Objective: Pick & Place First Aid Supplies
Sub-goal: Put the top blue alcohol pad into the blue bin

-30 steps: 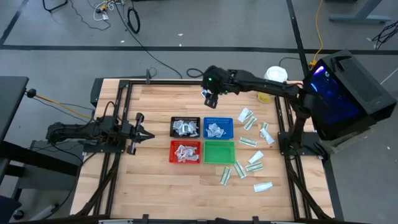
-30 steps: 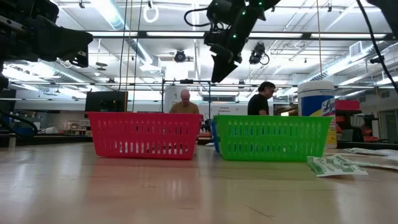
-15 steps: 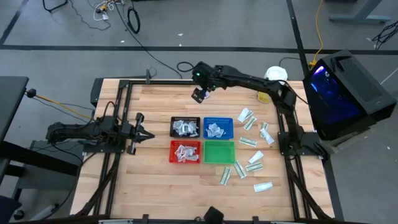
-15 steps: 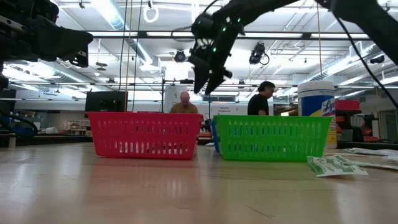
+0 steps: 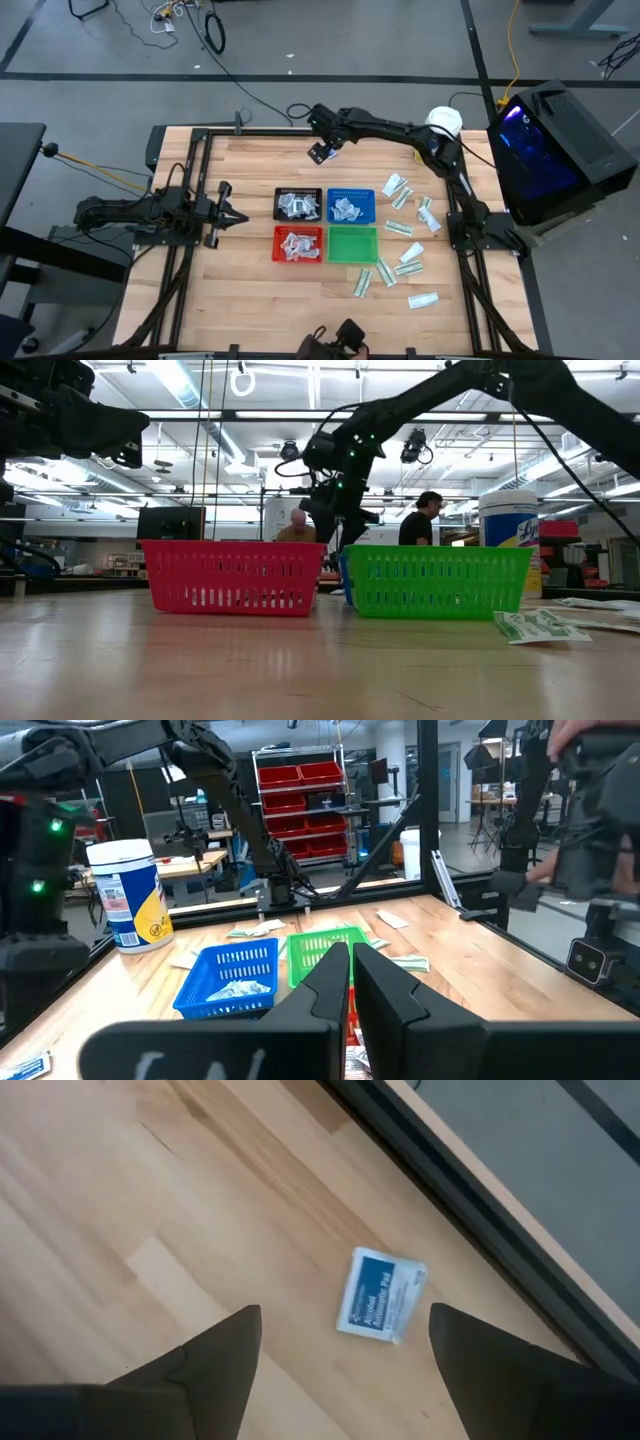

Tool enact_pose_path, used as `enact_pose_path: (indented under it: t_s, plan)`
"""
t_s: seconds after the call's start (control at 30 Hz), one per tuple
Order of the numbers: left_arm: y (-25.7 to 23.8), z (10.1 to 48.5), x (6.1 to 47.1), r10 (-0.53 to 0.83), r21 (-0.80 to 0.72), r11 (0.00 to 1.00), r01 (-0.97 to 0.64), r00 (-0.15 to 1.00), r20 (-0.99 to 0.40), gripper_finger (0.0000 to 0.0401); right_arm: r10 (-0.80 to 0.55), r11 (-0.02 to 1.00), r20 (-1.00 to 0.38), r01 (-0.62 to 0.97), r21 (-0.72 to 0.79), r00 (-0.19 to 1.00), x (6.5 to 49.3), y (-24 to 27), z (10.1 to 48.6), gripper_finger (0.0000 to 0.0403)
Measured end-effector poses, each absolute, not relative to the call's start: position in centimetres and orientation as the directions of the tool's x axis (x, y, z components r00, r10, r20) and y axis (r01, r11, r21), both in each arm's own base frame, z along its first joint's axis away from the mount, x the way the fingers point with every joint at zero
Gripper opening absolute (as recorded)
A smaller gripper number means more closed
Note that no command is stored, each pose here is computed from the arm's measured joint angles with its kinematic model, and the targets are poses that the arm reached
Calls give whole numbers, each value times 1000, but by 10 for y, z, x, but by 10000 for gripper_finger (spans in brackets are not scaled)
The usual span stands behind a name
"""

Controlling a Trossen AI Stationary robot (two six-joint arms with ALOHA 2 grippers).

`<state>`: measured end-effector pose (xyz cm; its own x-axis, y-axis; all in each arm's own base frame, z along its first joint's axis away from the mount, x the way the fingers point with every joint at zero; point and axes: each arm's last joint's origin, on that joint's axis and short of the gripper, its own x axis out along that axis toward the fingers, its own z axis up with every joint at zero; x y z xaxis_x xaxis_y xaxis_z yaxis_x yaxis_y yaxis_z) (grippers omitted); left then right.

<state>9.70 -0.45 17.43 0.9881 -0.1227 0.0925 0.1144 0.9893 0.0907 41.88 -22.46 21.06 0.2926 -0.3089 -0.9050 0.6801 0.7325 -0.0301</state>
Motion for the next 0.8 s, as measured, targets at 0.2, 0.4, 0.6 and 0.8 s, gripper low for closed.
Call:
enact_pose_path:
  t_s: [0.2, 0.4, 0.6, 0.8]
  plan:
    - [-5, 174, 97, -123, 91, 989, 114, 988, 92, 25, -284, 755, -912, 655, -23, 295, 418, -241, 192, 293]
    - [-5, 174, 97, -123, 91, 989, 114, 988, 92, 25, -262, 756, -916, 655, 1, 304, 418, -248, 184, 293]
    - [-5, 174, 97, -123, 91, 989, 114, 988, 92, 25, -204, 793, -926, 609, 34, 318, 411, -254, 184, 293]
    - [-4, 174, 97, -122, 91, 989, 114, 988, 92, 25, -143, 960, -942, 273, -58, 304, 403, -256, 187, 293]
